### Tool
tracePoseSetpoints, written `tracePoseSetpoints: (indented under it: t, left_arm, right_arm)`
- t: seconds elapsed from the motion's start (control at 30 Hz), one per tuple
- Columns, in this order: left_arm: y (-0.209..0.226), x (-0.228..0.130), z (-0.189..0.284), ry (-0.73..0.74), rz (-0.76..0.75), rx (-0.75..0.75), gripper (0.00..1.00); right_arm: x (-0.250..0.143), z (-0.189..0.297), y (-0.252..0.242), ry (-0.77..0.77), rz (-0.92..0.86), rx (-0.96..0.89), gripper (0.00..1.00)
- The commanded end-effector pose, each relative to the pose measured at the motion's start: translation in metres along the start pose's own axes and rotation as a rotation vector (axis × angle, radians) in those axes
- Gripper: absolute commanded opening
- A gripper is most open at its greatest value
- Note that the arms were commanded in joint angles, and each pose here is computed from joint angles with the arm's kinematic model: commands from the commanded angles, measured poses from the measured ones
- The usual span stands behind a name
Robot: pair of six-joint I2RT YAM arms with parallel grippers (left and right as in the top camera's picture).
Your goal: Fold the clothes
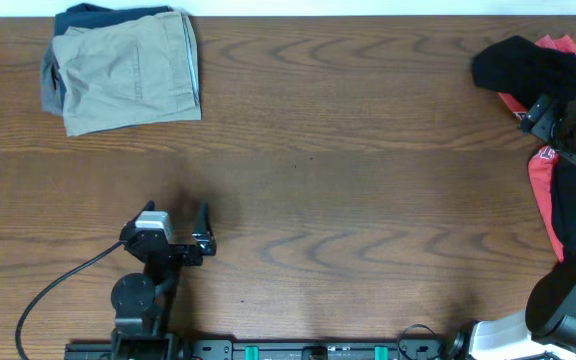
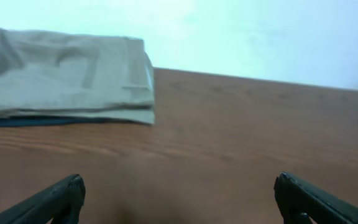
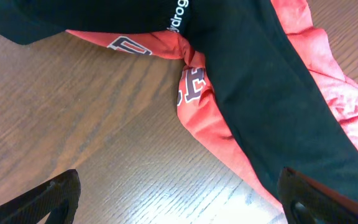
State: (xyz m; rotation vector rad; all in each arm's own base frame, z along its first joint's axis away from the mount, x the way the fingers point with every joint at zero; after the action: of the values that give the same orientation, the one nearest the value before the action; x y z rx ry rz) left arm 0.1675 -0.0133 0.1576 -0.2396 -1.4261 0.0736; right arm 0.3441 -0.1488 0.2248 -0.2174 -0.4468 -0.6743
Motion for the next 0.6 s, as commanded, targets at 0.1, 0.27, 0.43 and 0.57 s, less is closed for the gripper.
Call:
tracePoseSetpoints:
  t: [0.1,0.27,0.43,0.57]
  left_arm:
    - [0.0066,0.0021,0.0028,-0.037,-0.020,0.039,0.98]
    - [0.0087,-0.0056,0.0028,0.009,-0.019,0.052,0.98]
    - [0.0086,-0.0051,0.0028,0.006,-0.020,0.052,0.98]
    - [0.0087,-0.0054,0.0026,0.008,-0.020,0.052,0.98]
  right_arm:
    - [0.0020,0.0021,-0.0011,-0.010,0.011,-0.011,0.99]
    - [0.0020,0.0021,-0.0011,-0.010,0.010,-0.011,0.99]
    - [0.0020,0.0021,-0.0011,-0.010,0.010,-0.011,0.99]
    - [0.0020,0.0021,-0.0011,-0.010,0.010,-0.011,0.99]
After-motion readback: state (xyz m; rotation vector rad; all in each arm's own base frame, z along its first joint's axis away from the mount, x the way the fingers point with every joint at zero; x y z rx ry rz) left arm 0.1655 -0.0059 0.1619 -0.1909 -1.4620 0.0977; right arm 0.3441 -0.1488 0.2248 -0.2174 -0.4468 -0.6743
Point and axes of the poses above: each gripper's point midway between its finger pads, its own z axis back along the fingers, its own y axis along the line the jaws close on, x = y × z, the point moved 8 cm from there along z, back along the fingers, and after that the axes turned 2 degrees about z, right-handed, at the moved point
